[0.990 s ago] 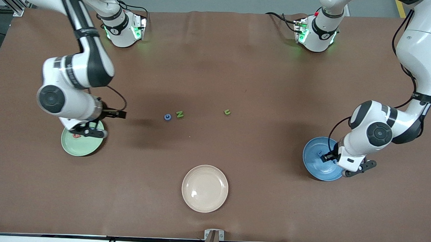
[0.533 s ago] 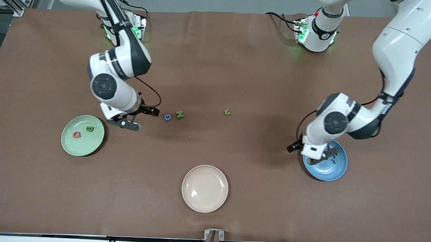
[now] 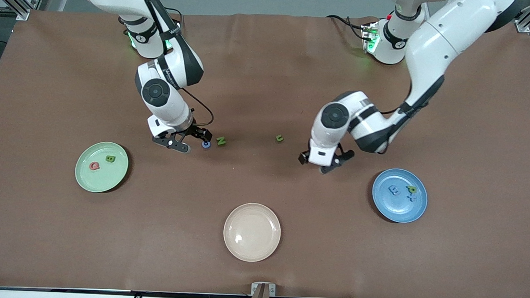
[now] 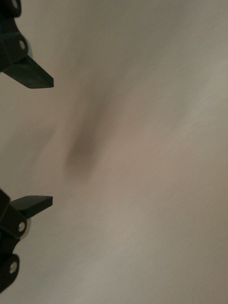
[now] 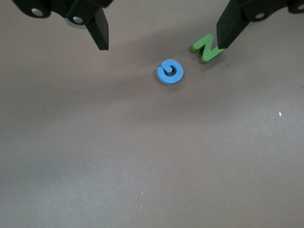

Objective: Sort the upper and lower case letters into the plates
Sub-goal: 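Reach the left gripper to green n while the right gripper reaches blue G, then grasp the green n with the left gripper while the right gripper grasps G, then place the n on the blue plate while the right gripper lifts G, then place the blue G on the green plate while the left gripper withdraws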

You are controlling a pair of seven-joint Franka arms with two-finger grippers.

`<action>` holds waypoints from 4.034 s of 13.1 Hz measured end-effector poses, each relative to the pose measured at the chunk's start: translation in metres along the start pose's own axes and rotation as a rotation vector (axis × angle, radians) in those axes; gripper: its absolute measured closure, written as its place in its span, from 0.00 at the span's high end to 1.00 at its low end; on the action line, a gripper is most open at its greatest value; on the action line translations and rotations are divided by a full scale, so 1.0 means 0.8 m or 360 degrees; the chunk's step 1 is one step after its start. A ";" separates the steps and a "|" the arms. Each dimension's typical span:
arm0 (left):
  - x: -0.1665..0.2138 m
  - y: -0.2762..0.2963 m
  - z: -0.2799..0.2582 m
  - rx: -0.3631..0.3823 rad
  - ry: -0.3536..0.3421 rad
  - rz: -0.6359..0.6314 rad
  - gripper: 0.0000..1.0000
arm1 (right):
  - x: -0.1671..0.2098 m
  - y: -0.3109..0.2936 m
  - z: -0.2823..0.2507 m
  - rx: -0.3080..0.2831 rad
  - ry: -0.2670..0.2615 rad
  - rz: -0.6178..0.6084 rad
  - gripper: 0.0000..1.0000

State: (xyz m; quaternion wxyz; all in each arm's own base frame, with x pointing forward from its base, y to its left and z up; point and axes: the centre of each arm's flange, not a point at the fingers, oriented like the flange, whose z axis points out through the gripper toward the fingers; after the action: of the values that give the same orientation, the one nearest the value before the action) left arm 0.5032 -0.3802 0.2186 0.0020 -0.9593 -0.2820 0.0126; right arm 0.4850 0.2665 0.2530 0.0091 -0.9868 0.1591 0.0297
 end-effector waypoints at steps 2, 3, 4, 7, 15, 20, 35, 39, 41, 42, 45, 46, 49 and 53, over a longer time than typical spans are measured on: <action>-0.042 0.018 0.005 -0.0042 -0.0012 -0.0009 0.97 | -0.001 -0.003 0.012 0.0003 0.0006 0.0013 1.00; -0.059 0.024 0.011 -0.0057 -0.0019 -0.0026 0.96 | 0.000 -0.002 0.020 0.0000 0.0006 0.0017 1.00; -0.074 0.028 0.018 -0.0060 -0.0020 -0.0042 0.95 | 0.001 -0.001 0.030 -0.0008 0.0000 0.0020 1.00; -0.110 0.038 0.041 -0.0032 -0.0005 -0.0026 0.89 | -0.002 -0.001 0.052 -0.0035 -0.0022 0.0034 0.99; -0.125 0.053 0.058 -0.0032 -0.0036 -0.0056 0.74 | -0.014 -0.012 0.103 -0.0030 -0.0001 0.0017 0.81; -0.127 0.057 0.057 -0.0041 -0.0038 -0.0077 0.31 | -0.013 -0.016 0.100 -0.0017 0.0010 0.0014 0.65; 0.239 -0.055 -0.051 0.0005 0.0166 -0.0049 0.26 | -0.005 -0.014 0.097 -0.0012 0.0025 0.0033 0.50; 0.336 -0.139 -0.052 0.0032 0.0161 0.0052 0.26 | -0.006 -0.014 0.097 -0.0011 0.0026 0.0032 0.50; 0.363 -0.170 -0.049 0.0047 0.0153 0.0086 0.26 | -0.006 -0.015 0.096 -0.0007 0.0029 0.0031 0.45; 0.372 -0.182 -0.045 0.0053 0.0144 0.0087 0.26 | -0.006 -0.017 0.095 -0.0002 0.0033 0.0029 0.37; 0.386 -0.201 -0.033 0.0105 0.0171 0.0106 0.55 | -0.006 -0.017 0.095 -0.0001 0.0033 0.0029 0.36; 0.386 -0.201 -0.033 0.0110 0.0178 0.0113 0.67 | -0.006 -0.017 0.095 -0.0001 0.0032 0.0029 0.36; 0.387 -0.195 -0.056 0.0097 0.0231 0.0176 0.98 | -0.006 -0.018 0.091 -0.0021 0.0011 0.0028 0.36; 0.395 -0.199 -0.151 0.0154 0.0400 0.0509 1.00 | 0.014 -0.006 0.007 -0.0078 -0.0063 0.0009 0.36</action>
State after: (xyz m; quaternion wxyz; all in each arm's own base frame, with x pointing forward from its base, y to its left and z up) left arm 0.6862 -0.0749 0.3335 0.0812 -0.9847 -0.1227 -0.0935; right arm 0.4964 0.2676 0.2470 -0.0119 -0.9855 0.1608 0.0532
